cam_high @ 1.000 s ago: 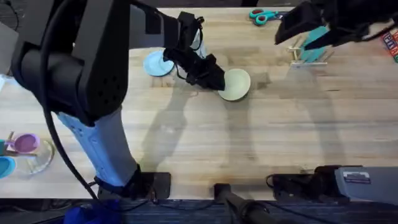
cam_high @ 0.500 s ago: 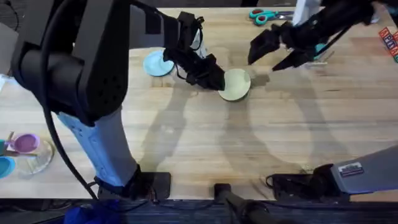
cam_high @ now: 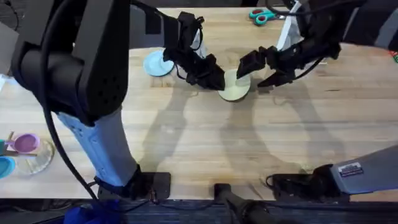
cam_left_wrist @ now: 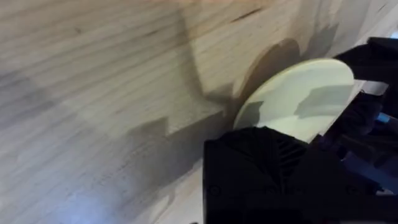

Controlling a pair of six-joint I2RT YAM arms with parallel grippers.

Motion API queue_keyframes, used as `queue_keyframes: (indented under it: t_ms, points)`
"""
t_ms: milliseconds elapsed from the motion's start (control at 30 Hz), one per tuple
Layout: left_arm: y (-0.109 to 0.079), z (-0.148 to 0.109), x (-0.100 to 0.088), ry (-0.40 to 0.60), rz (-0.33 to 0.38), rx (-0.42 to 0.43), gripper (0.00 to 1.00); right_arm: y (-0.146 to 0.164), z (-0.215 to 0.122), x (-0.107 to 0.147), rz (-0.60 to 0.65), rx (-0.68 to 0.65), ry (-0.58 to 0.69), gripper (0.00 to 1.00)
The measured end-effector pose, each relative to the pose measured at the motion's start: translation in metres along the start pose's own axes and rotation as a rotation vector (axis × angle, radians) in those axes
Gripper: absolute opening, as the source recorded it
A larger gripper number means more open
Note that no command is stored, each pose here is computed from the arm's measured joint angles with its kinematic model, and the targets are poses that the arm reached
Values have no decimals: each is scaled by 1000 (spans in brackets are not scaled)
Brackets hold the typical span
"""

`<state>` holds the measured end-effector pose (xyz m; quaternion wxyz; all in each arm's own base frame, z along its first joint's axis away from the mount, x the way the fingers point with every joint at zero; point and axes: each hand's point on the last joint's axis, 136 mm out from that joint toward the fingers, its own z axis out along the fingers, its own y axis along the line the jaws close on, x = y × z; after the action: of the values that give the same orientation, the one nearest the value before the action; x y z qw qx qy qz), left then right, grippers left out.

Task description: Pick up the plates from the table one by one and place each into a slot on the dish rack.

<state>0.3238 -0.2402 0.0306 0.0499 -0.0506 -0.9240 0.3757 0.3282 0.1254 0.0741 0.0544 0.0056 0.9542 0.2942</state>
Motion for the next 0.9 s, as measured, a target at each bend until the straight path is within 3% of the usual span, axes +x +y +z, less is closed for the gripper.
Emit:
queue_keyframes:
  t_ms: [467, 900]
  points:
    - [0, 0, 0, 0, 0, 0, 42, 3, 9, -9, 53, -48, -51, 995]
    - [0, 0, 0, 0, 0, 0, 42, 27, 23, -5, -5, -55, -42, 995]
